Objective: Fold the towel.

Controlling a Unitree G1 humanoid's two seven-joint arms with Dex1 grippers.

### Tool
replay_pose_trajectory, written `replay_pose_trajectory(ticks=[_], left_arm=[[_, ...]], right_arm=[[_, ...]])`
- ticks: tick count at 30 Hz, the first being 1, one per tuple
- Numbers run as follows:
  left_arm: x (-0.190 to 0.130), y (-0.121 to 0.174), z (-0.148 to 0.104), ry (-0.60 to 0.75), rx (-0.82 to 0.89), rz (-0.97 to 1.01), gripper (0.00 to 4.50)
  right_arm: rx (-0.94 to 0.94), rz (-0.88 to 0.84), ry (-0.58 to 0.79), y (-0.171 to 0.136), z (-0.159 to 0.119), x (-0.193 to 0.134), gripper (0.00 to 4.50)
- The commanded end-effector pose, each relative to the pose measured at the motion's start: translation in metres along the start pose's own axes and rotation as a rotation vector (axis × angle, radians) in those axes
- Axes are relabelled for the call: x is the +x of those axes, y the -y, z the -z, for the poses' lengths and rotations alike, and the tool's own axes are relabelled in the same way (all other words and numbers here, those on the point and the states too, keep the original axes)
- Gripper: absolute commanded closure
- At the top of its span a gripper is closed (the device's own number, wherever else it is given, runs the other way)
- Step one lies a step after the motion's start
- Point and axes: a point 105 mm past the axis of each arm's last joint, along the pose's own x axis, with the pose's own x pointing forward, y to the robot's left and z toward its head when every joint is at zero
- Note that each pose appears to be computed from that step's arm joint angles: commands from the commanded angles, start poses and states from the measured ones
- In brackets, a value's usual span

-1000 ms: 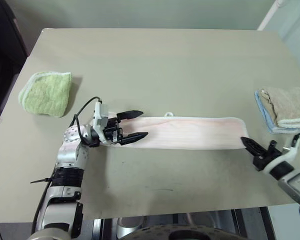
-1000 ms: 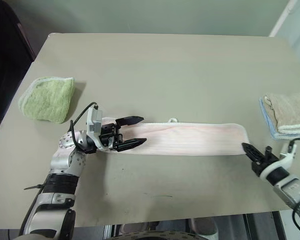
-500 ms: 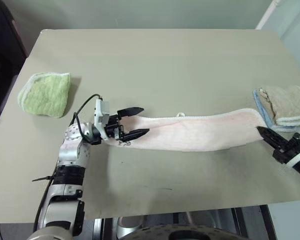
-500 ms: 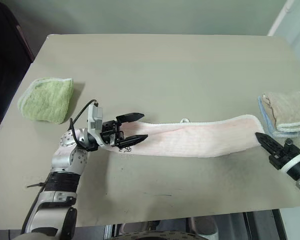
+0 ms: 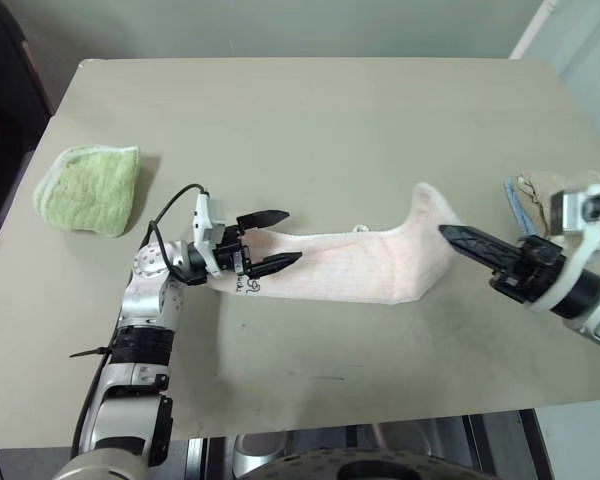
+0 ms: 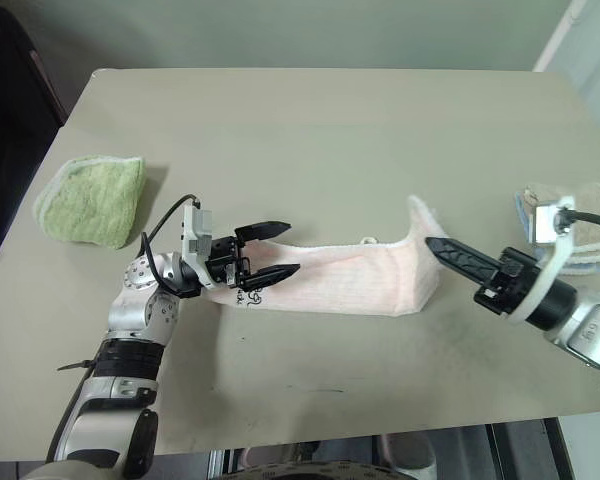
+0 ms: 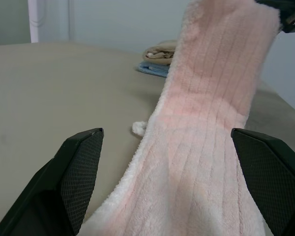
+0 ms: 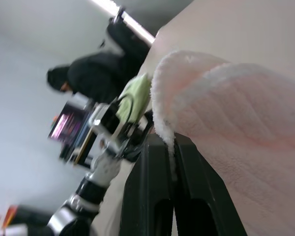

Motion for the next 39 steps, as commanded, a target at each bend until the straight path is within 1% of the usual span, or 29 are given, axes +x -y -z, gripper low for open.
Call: replay_pose_trajectory(ticks=[1, 4, 9, 14, 17, 21, 23, 26, 29, 32, 37, 38, 39], left_arm=[[0.006, 0.000, -0.008, 0.012, 0.038, 0.012, 0.00], [0.007, 0.000, -0.008, 0.010, 0.042, 0.014, 0.00], [0.009, 0.000, -0.010, 0.011, 0.043, 0.013, 0.00], [0.010, 0.001, -0.010, 0.009, 0.046, 0.011, 0.00], [0.010, 0.001, -0.010, 0.007, 0.046, 0.011, 0.00], [0.010, 0.001, -0.009, 0.007, 0.044, 0.009, 0.00], [0.009, 0.002, -0.007, 0.001, 0.024, 0.017, 0.00], [0.009, -0.002, -0.009, 0.021, 0.035, -0.004, 0.00], [0.008, -0.003, -0.008, 0.018, 0.040, -0.007, 0.00], [0.005, -0.005, -0.007, 0.013, 0.042, -0.007, 0.00], [0.003, -0.012, -0.011, 0.025, 0.060, -0.022, 0.00], [0.002, -0.015, -0.012, 0.026, 0.066, -0.034, 0.00], [0.003, -0.018, -0.014, 0.036, 0.070, -0.041, 0.00]], right_arm=[[0.002, -0.025, -0.040, -0.003, 0.008, 0.017, 4.48], [0.007, -0.004, -0.079, 0.006, 0.016, 0.029, 4.48], [0.015, 0.034, -0.166, 0.019, 0.042, 0.057, 4.48], [0.016, 0.051, -0.198, 0.022, 0.054, 0.072, 4.48], [0.014, 0.067, -0.243, 0.025, 0.065, 0.079, 4.48], [-0.021, 0.082, -0.256, 0.028, 0.068, 0.082, 4.48], [-0.076, 0.100, -0.232, 0.030, 0.065, 0.085, 4.48], [-0.109, 0.136, -0.207, 0.038, 0.064, 0.088, 4.48], [-0.130, 0.102, -0.186, 0.031, 0.063, 0.090, 3.81], [-0.142, 0.076, -0.183, 0.027, 0.064, 0.091, 2.87], [-0.161, -0.017, -0.193, 0.009, 0.065, 0.083, 1.04], [-0.162, -0.042, -0.187, 0.004, 0.064, 0.080, 0.75], [-0.146, -0.089, -0.167, -0.004, 0.060, 0.076, 0.35]])
